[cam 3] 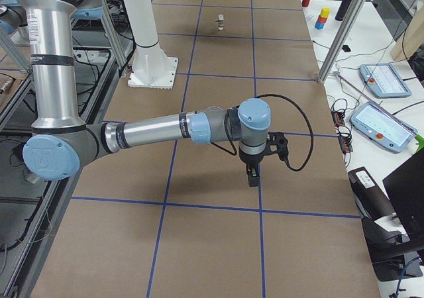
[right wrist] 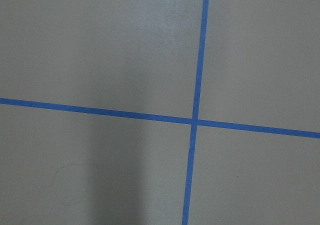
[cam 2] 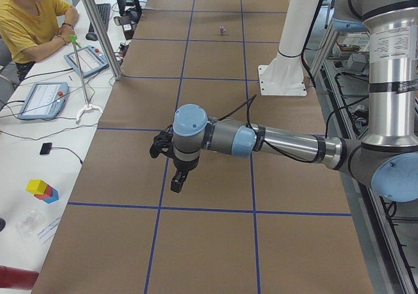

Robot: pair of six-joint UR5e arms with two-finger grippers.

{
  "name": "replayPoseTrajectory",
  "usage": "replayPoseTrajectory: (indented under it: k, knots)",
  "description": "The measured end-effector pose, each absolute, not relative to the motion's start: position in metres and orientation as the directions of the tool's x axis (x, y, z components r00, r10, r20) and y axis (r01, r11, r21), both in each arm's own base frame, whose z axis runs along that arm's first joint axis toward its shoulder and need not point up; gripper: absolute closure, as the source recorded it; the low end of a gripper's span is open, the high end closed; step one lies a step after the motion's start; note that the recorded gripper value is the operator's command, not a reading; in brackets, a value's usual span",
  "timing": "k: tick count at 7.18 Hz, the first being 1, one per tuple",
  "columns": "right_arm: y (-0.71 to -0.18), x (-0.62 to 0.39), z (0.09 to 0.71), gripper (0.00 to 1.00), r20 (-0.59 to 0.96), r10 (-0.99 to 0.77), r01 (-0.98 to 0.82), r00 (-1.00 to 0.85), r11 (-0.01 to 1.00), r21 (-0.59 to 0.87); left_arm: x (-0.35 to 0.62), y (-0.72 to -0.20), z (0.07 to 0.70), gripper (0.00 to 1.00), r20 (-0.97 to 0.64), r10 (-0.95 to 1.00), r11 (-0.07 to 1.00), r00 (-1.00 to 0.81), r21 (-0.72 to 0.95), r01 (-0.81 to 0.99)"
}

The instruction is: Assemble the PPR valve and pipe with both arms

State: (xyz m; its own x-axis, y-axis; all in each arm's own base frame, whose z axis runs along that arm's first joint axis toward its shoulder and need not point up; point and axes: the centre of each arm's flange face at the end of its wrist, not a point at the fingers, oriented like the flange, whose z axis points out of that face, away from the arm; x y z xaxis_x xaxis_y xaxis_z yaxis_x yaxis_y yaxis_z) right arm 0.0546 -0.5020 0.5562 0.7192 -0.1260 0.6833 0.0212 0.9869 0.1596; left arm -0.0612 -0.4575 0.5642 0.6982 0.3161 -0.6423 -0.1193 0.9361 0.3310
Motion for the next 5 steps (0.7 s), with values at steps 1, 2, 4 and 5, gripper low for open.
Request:
replayPoseTrajectory:
  k: [1,2,4,5]
  knots:
    - [-0.498,0.05,0.559,0.0,0.683,-0.13,0.029,0.719,0.987,0.157,-0.057,-0.459,0.561,0.0,-0.658,0.326,0.934,0.679,0.337,-0.122]
    - [-0.494,0.048,0.563,0.0,0.683,-0.128,0.034,0.719,0.988,0.15,-0.052,-0.459,0.558,0.0,-0.668,0.346,0.926,0.659,0.356,-0.125]
    - [-0.493,0.041,0.566,0.0,0.684,-0.131,0.044,0.718,0.989,0.143,-0.007,-0.464,0.548,0.0,-0.666,0.435,0.893,0.606,0.404,-0.197]
    - [-0.493,0.039,0.567,0.0,0.684,-0.134,0.05,0.717,0.989,0.142,0.019,-0.465,0.543,0.0,-0.67,0.453,0.886,0.588,0.409,-0.217]
